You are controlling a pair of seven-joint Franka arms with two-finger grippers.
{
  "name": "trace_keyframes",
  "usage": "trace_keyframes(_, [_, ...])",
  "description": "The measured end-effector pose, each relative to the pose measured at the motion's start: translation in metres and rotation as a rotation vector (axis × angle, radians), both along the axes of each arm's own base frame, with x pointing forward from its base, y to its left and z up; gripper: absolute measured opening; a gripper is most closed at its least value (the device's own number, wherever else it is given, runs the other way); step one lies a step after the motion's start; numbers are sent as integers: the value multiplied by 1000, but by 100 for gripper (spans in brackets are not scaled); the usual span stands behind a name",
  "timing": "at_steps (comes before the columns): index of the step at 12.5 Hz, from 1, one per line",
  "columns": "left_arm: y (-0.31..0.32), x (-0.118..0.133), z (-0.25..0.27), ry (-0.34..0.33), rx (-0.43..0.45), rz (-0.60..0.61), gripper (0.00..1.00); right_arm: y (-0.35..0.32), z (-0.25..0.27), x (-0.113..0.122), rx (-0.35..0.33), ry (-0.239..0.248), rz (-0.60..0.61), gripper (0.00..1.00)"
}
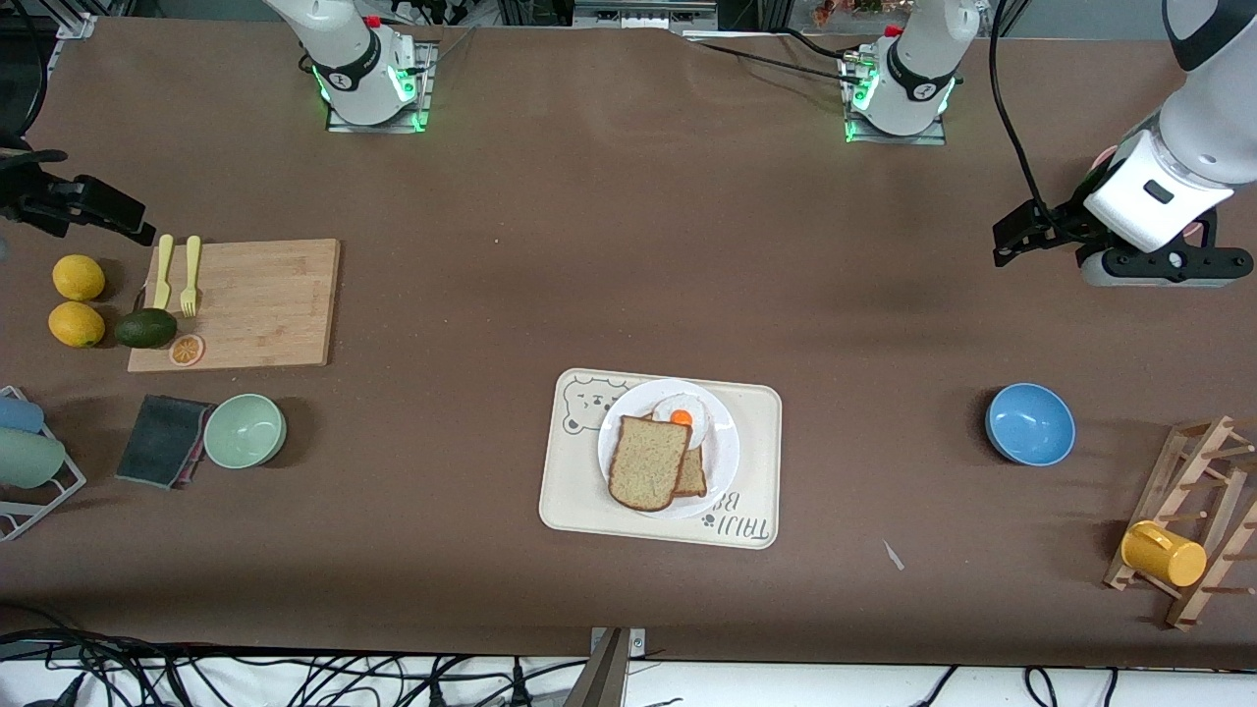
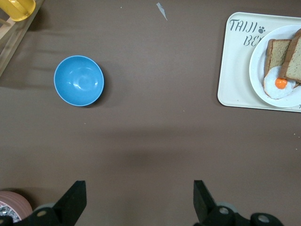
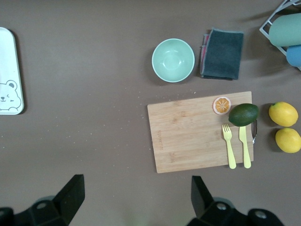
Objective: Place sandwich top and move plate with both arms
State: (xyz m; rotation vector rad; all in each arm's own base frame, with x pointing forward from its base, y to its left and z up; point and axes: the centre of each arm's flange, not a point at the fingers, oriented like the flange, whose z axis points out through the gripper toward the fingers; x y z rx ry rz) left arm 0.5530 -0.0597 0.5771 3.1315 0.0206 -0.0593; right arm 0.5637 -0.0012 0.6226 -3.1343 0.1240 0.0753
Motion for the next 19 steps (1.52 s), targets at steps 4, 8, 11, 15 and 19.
trace_keyframes(4, [0, 1, -3, 6, 0, 0, 100, 31, 0, -1, 4, 0, 94, 100])
trace_keyframes(8, [-1, 6, -12, 18, -1, -2, 100, 31, 0, -1, 8, -1, 182, 100])
trace_keyframes(11, [8, 7, -6, 6, -2, 14, 100, 30, 1, -2, 7, -2, 187, 100])
trace_keyframes(15, [25, 5, 0, 13, -28, 46, 100, 27, 2, -2, 7, -3, 182, 100])
trace_keyframes(19, [14, 1, -1, 39, -28, 26, 100, 26, 2, -2, 7, -3, 181, 100])
